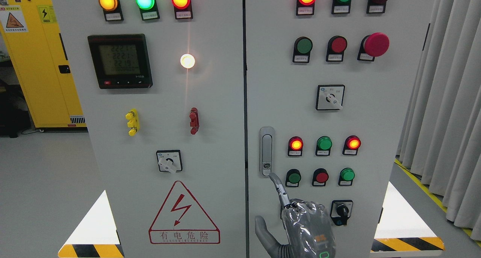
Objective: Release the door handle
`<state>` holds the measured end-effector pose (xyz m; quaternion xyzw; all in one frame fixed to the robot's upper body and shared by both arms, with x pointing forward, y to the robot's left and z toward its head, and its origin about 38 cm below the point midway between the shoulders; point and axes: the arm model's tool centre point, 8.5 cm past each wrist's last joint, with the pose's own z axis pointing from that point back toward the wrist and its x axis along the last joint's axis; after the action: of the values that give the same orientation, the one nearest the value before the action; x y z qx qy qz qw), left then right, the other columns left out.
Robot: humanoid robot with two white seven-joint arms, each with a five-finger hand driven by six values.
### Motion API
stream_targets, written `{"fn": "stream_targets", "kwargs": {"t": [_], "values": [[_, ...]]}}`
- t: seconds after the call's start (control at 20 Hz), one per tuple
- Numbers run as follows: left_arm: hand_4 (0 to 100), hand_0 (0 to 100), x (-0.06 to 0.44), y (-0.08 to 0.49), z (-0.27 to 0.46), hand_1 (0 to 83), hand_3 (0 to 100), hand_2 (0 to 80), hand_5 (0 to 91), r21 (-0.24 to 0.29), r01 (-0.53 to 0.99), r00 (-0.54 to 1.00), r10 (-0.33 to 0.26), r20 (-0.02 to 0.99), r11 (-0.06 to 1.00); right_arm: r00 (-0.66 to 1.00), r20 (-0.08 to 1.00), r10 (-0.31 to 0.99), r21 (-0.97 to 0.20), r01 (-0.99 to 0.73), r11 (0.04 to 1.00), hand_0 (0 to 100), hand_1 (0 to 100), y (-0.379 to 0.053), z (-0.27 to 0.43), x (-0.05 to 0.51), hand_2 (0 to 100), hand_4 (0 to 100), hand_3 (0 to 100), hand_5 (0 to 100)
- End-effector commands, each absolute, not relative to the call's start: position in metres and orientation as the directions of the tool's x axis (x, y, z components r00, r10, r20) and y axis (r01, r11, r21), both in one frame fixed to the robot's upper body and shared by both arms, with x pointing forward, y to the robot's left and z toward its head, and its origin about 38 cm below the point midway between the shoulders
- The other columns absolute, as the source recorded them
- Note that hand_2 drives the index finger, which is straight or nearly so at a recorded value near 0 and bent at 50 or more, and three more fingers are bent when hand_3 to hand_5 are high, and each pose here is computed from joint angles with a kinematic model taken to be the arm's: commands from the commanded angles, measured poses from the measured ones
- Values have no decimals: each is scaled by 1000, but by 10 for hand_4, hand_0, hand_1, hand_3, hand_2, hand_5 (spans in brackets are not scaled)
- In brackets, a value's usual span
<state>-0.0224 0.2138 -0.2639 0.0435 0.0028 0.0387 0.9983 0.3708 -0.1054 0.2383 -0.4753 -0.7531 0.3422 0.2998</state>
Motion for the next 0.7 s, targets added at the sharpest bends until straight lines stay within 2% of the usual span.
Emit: {"fn": "stream_targets", "kwargs": {"t": [0.0,0.65], "values": [[0,120,-17,213,-264,556,0,0,0,85,-79,997,78,14,993,-334,63,941,-829,507,236,523,374,-90,225,382,9,1000,1000,1000],[0,120,-17,213,-264,556,0,0,0,85,-79,997,78,14,993,-265,74,961,-838,506,204,522,384,-92,227,404,18,1000,1000,1000]]}}
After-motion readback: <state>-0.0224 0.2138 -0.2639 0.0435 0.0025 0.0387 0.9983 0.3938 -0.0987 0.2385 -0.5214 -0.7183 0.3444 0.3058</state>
